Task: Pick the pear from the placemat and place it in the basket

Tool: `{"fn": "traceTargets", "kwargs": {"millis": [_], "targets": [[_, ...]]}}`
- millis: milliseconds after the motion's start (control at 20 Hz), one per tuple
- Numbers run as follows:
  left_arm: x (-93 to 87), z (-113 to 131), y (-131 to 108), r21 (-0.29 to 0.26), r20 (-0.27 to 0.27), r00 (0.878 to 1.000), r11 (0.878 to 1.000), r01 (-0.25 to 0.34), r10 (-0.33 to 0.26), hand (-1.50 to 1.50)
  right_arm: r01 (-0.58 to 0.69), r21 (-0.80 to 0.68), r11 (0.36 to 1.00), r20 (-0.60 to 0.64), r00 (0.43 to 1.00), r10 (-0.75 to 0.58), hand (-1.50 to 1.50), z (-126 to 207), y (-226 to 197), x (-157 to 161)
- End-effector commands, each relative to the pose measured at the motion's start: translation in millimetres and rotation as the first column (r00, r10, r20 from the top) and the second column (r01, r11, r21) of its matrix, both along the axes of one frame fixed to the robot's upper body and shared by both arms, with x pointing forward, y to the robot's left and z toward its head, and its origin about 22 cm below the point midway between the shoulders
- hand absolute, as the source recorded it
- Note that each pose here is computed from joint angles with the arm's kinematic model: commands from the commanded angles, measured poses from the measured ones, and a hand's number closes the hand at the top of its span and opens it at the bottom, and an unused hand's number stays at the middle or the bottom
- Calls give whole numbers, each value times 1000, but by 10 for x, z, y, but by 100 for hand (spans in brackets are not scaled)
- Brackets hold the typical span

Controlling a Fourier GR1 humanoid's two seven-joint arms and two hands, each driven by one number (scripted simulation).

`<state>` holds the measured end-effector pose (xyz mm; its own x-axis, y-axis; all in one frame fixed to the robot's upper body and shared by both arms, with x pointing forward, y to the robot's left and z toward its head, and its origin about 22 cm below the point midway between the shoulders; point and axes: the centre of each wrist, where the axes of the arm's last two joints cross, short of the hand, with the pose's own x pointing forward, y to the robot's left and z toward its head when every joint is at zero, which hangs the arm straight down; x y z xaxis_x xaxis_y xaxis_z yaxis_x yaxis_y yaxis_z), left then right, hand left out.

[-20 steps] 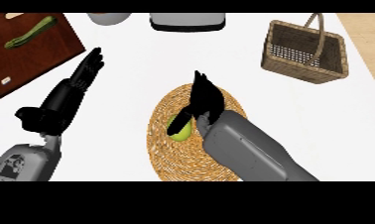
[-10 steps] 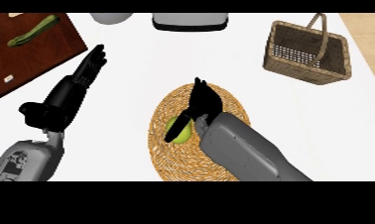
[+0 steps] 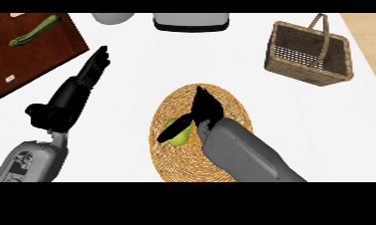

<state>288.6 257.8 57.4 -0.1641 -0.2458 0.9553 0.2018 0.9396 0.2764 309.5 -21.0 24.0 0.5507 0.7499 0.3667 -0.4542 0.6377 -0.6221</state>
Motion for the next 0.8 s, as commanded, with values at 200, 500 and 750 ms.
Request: {"fn": "traceTargets", "kwargs": {"millis": [200,500,750], "targets": [[-56,-92,-29,-4,-4,1000,1000,-3,3,0,20,-15,1000,-149,989,-22,150,18,112,-125],[-165,-13,109,3,8,1000,1000,-3,3,0,14,-40,999,-140,990,-20,150,-235,25,-131],[-67,-72,84,-15,1,1000,1000,7,-7,0,-140,-122,983,-103,987,127,150,-175,225,-301]]}}
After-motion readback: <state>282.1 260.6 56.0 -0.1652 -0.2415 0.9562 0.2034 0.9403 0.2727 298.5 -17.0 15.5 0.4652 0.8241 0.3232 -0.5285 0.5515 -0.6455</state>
